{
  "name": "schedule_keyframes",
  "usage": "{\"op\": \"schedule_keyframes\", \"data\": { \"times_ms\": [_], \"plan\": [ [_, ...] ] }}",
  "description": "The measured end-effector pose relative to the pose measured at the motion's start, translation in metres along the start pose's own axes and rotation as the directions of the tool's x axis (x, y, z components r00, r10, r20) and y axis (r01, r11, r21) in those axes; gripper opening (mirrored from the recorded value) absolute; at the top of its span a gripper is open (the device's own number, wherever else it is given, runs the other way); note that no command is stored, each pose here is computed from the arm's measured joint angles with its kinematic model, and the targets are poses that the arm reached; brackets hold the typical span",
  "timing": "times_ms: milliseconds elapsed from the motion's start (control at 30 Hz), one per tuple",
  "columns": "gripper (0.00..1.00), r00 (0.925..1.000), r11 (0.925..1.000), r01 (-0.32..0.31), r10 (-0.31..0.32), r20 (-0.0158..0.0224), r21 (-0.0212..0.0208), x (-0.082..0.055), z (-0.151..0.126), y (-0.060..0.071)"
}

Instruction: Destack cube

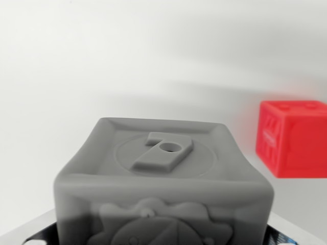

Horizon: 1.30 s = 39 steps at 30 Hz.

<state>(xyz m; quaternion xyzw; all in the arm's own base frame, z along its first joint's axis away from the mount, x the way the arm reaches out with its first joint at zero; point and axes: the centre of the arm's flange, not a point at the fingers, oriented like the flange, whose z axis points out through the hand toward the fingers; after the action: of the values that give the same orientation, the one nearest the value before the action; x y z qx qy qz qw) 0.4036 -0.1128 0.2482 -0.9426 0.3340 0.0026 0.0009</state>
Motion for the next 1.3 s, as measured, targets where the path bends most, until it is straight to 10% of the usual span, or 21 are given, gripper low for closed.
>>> {"op": "schedule_keyframes", "data": {
  "times_ms": [1300],
  "plan": [
    [0.00, 0.9978, 0.9978, -0.066, 0.066, -0.0008, -0.0024, -0.043, -0.001, -0.052]
  ]
}}
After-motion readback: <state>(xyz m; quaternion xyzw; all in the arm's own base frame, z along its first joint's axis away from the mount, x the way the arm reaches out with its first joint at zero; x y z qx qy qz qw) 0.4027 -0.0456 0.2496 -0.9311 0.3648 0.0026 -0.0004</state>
